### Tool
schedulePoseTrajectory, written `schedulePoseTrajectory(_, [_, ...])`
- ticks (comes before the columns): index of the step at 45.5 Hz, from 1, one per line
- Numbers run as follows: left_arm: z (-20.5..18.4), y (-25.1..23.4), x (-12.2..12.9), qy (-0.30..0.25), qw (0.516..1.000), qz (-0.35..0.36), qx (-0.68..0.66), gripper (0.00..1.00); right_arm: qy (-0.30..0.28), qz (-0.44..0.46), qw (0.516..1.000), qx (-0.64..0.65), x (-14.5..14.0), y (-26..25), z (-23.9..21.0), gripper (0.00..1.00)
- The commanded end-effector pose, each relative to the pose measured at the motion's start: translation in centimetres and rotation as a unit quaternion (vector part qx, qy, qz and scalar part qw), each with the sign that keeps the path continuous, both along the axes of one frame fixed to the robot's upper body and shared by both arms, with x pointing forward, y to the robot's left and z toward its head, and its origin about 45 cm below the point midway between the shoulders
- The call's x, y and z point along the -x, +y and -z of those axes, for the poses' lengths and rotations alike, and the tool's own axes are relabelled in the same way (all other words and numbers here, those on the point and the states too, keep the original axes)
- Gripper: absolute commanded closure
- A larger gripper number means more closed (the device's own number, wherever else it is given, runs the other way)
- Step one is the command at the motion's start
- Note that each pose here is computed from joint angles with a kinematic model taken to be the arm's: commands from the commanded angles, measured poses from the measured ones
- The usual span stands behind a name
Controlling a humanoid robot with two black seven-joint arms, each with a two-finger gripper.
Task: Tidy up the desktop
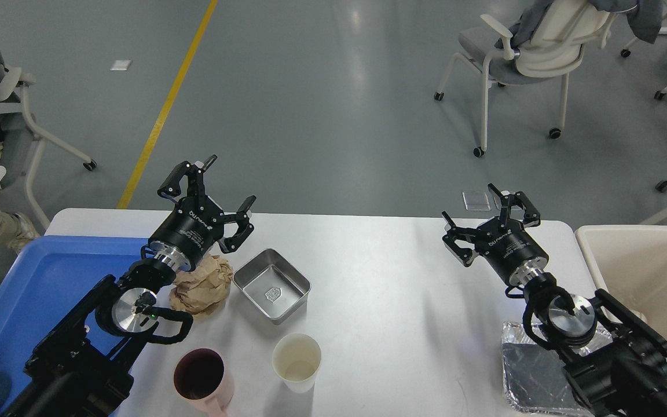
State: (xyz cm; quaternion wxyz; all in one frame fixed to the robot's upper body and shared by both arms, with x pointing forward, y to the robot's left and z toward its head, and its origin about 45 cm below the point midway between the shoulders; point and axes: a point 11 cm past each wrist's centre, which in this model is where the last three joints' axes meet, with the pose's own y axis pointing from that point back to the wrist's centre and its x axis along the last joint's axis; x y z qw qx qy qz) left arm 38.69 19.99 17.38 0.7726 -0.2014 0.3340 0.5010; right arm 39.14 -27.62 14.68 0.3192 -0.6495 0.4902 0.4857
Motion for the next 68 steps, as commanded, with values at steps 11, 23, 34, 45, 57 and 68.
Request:
schedulePoseTrajectory(11, [-0.5, 0.1, -0.2, -0.007, 1.000, -0.008, 0.010, 0.03, 0.000, 0.002, 1.000, 0.003, 0.1, -0.3, 0.0, 0.00])
schedulePoseTrajectory(23, [-0.5, 1.0, -0.6, 0.004, 0.999, -0.028, 0.021, 0.03, 0.001, 0.001, 1.000, 0.001, 0.1, -0.1, 0.1, 0.00])
schedulePoseTrajectory(34, [0.1, 1.7, -0.6, 0.010, 0.999, -0.046, 0.026, 0.03, 0.002, 0.001, 1.000, 0.001, 0.1, -0.1, 0.2, 0.00])
schedulePoseTrajectory(45, [0.5, 2.1, -0.2, -0.009, 0.996, -0.075, 0.042, 0.03, 0.002, 0.001, 1.000, 0.001, 0.1, -0.1, 0.2, 0.00])
schedulePoseTrajectory(57, [0.1, 1.9, -0.3, -0.017, 0.997, -0.067, 0.040, 0.03, 0.002, 0.001, 1.000, 0.000, 0.1, 0.0, 0.2, 0.00])
schedulePoseTrajectory(68, [-0.1, 2.2, -0.5, -0.022, 0.996, -0.073, 0.038, 0.03, 0.005, 0.002, 1.000, -0.001, 0.4, -0.1, 0.4, 0.00])
